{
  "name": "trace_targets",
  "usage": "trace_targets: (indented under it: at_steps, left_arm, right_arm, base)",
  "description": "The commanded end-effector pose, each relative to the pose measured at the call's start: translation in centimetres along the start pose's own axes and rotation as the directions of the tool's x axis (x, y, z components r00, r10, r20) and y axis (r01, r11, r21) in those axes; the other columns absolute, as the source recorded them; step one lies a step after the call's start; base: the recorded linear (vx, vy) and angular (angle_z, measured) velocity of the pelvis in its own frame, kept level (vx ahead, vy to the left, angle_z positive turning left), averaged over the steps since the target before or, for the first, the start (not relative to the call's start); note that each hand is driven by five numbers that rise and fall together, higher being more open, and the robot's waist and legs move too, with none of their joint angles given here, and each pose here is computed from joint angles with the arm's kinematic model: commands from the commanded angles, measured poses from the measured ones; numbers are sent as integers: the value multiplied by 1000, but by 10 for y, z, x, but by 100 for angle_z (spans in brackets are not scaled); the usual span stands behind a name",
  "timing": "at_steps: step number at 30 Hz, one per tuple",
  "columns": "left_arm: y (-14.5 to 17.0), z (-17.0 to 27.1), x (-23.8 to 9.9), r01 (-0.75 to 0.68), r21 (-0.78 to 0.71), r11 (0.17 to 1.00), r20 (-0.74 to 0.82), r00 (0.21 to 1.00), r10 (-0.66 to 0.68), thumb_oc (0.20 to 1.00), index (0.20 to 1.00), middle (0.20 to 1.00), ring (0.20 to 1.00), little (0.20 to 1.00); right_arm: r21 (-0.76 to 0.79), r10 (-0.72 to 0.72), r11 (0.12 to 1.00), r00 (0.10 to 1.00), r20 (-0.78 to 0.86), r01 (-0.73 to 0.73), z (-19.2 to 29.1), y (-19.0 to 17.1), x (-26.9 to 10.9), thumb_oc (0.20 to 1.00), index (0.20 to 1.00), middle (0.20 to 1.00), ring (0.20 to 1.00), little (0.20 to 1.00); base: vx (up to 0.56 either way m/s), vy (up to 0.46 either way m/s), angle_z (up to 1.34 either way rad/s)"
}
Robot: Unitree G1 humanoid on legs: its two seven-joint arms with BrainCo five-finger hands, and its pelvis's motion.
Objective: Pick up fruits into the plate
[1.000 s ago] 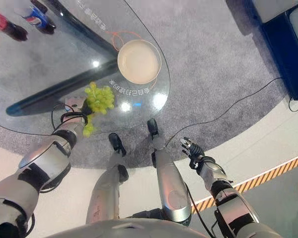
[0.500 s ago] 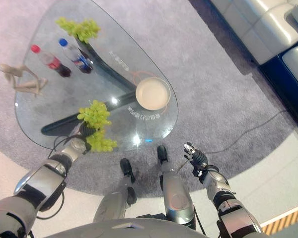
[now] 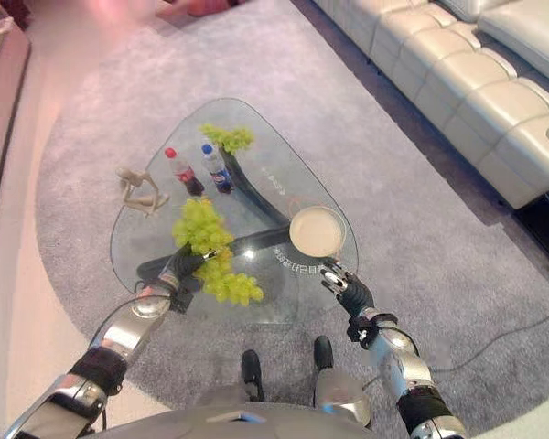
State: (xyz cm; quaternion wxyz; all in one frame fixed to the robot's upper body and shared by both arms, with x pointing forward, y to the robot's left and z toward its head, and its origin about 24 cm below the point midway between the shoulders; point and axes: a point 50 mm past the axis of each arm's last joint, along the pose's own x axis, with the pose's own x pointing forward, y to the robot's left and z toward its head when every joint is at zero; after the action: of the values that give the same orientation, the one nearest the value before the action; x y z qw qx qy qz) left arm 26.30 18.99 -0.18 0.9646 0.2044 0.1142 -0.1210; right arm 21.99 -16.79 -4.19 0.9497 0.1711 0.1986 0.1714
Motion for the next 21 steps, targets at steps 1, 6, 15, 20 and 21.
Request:
trace_targets:
  at_steps: [1, 6, 15, 20, 21]
  left_arm:
    - [32, 43, 5, 38, 57, 998, 218, 975, -50, 200, 200, 200, 200, 200]
    - [28, 67, -3, 199, 78, 977, 319, 923, -214, 200, 200, 200, 200, 200]
    - [6, 90, -13, 476, 147, 867, 382, 781, -493, 200, 200, 200, 200, 200]
    - [-8, 107, -13, 543, 176, 821, 413, 716, -562, 200, 200, 200, 200, 200]
    - [-10, 110, -13, 548, 178, 818, 423, 708, -566, 200, 200, 200, 200, 200]
  right_arm:
    - [-43, 179, 983, 984, -13, -179, 13, 16, 8, 1000, 1000, 1000, 1000, 1000]
    - [48, 402, 916, 912, -84, -399, 21, 35, 6, 1000, 1000, 1000, 1000, 1000]
    - [273, 685, 727, 695, -219, -630, 3, 78, -8, 1000, 1000, 1000, 1000, 1000]
    - [329, 718, 691, 664, -207, -644, 0, 88, -11, 1000, 1000, 1000, 1000, 1000]
    - [337, 721, 686, 663, -202, -645, 0, 89, -11, 1000, 1000, 1000, 1000, 1000]
  base:
    - [98, -62, 24]
    - [97, -46, 17]
    - [62, 6, 8]
    - [44, 35, 9]
    - [41, 41, 14]
